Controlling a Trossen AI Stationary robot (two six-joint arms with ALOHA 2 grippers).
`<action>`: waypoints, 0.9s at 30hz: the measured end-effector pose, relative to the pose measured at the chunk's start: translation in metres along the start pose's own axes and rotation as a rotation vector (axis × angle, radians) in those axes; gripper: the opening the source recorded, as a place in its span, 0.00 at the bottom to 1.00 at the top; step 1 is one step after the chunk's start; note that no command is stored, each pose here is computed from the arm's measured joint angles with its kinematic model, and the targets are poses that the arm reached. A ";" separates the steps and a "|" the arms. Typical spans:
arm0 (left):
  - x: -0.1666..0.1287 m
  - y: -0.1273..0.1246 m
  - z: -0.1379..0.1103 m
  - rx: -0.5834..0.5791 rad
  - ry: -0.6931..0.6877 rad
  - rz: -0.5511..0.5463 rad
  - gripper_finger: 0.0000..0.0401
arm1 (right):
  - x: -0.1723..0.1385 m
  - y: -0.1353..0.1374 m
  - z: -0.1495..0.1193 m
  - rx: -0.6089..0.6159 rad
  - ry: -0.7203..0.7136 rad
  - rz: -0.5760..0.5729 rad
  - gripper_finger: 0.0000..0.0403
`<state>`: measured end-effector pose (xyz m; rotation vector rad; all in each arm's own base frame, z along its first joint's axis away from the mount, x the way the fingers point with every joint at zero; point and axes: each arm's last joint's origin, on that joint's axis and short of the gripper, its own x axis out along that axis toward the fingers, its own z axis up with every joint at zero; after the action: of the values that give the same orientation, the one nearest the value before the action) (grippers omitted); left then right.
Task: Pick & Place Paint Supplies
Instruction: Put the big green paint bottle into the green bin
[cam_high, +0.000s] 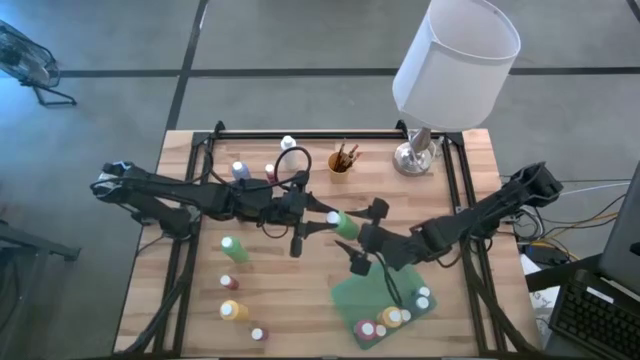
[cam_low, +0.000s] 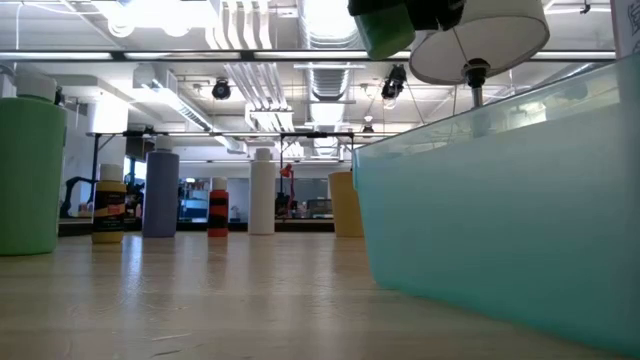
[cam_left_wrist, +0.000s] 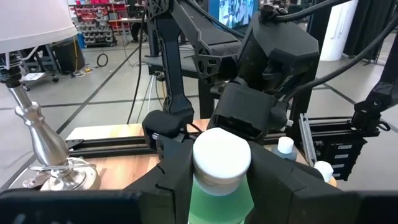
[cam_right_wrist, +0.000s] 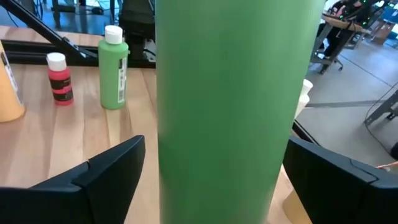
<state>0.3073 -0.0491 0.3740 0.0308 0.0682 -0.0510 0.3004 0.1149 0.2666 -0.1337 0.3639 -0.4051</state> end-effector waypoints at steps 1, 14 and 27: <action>0.000 0.000 0.000 0.000 0.000 0.000 0.33 | 0.000 0.000 -0.001 0.003 0.005 -0.001 0.87; 0.000 0.000 0.000 0.001 0.003 0.001 0.33 | -0.001 -0.002 -0.006 0.007 0.045 -0.008 0.49; -0.002 0.000 0.001 -0.055 0.018 0.001 0.52 | -0.002 -0.002 -0.007 -0.006 0.051 -0.008 0.46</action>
<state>0.3050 -0.0489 0.3751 -0.0236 0.0875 -0.0484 0.2958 0.1131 0.2615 -0.1314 0.4146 -0.4155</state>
